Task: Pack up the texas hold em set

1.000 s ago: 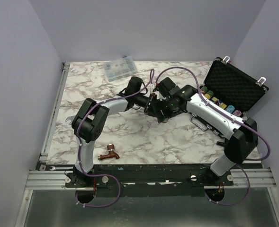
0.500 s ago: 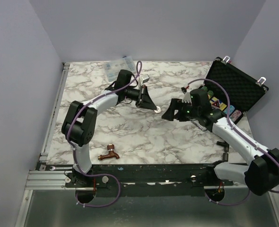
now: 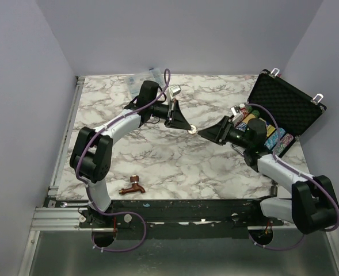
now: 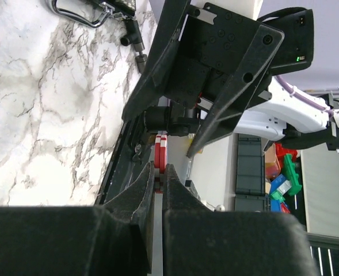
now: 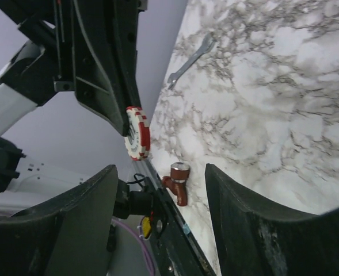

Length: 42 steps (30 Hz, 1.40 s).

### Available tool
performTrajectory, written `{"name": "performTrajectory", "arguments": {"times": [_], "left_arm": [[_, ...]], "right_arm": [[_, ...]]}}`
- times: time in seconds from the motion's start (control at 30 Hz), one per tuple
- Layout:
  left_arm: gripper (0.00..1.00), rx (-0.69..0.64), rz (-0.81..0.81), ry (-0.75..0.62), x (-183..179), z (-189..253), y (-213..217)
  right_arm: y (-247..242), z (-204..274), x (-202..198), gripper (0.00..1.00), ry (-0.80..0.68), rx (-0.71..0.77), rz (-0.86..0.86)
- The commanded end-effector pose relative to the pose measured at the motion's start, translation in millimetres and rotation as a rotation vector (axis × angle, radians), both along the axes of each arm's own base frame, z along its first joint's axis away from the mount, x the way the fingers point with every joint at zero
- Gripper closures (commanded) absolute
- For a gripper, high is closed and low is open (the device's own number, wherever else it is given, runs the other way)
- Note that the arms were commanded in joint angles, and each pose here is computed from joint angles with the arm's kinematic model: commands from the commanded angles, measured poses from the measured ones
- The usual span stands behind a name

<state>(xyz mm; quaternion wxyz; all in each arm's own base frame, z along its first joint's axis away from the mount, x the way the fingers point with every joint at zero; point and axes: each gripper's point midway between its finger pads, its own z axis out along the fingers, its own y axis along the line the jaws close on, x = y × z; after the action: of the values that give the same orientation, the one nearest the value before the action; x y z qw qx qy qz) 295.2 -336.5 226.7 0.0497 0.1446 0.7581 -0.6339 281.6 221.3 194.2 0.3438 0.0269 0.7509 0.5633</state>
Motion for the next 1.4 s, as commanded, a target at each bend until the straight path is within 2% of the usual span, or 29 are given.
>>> {"name": "performTrajectory", "arguments": {"times": [0.0,0.33,0.57,0.63,0.8,0.97,1.03,1.13,1.17,1.3,1.37], "left_arm": [[1.00,-0.043,-0.002,-0.045,-4,19,0],[1.00,-0.059,-0.021,-0.037,-8,19,-3],[1.00,-0.060,-0.031,-0.037,-9,18,-5],[1.00,-0.060,-0.039,-0.038,-11,18,-7],[1.00,-0.060,-0.055,-0.042,-15,18,-9],[1.00,-0.061,-0.071,-0.046,-19,20,-11],[1.00,-0.063,-0.077,-0.061,-21,23,-11],[1.00,-0.036,-0.067,-0.068,-20,21,-10],[0.99,-0.017,-0.059,-0.070,-20,20,-9],[0.66,0.066,0.003,-0.148,-8,17,2],[0.57,0.085,0.041,-0.156,0,17,8]], "right_arm": [[14,37,-13,0.37,-0.106,0.154,0.140],[22,41,-10,0.58,-0.083,0.246,0.214],[24,36,-10,0.62,-0.064,0.275,0.227],[26,36,-8,0.66,-0.064,0.281,0.229],[27,36,-6,0.84,-0.064,0.282,0.230],[27,31,-6,0.88,-0.056,0.275,0.228],[27,31,-5,0.99,-0.054,0.272,0.227],[27,27,-4,0.99,-0.049,0.248,0.213],[26,25,-2,0.99,-0.055,0.230,0.205],[18,2,10,0.99,-0.046,0.055,0.102],[10,-4,15,0.99,-0.073,-0.041,0.053]]}}
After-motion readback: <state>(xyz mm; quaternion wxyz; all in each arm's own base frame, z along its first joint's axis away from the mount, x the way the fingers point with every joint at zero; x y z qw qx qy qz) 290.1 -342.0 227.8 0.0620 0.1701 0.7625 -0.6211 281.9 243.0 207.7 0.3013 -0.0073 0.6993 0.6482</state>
